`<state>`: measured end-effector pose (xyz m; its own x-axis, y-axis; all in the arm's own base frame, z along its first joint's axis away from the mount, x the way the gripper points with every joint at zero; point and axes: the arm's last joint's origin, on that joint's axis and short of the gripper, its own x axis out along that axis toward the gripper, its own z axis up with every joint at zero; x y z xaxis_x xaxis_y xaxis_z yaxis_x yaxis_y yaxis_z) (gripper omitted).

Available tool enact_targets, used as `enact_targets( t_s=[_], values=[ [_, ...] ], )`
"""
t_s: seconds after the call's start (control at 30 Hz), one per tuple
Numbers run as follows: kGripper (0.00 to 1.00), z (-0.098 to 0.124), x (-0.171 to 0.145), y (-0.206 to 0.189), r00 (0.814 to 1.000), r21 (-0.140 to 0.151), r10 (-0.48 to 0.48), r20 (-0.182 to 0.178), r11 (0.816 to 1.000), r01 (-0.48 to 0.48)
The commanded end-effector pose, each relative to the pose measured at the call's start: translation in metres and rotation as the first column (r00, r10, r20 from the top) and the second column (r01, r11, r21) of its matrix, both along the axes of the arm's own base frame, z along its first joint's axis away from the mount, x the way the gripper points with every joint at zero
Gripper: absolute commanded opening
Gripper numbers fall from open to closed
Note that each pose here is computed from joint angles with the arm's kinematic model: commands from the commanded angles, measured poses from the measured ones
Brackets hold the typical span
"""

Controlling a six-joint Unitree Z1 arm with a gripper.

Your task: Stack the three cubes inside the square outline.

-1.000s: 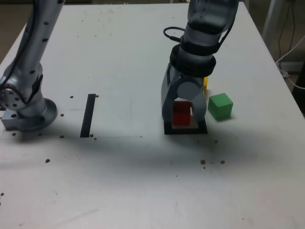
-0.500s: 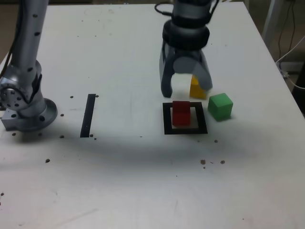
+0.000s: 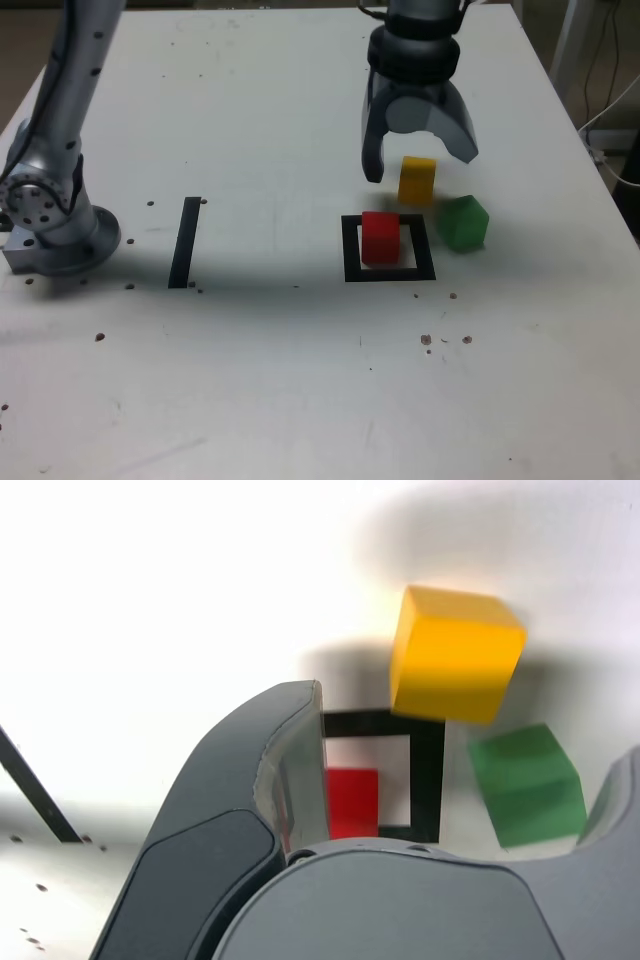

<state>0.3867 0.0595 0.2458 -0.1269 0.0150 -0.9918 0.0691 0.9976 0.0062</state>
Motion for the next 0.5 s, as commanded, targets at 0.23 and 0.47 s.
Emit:
enact_targets(
  t_s=[0.23,0.47],
  values=[
    [0.99,-0.025,0.014,0.015,0.997,-0.028,-0.06,-0.049,0.998,0.059],
    [0.9,-0.04,0.022,0.022,0.991,-0.055,-0.086,-0.098,0.995,0.081]
  ],
)
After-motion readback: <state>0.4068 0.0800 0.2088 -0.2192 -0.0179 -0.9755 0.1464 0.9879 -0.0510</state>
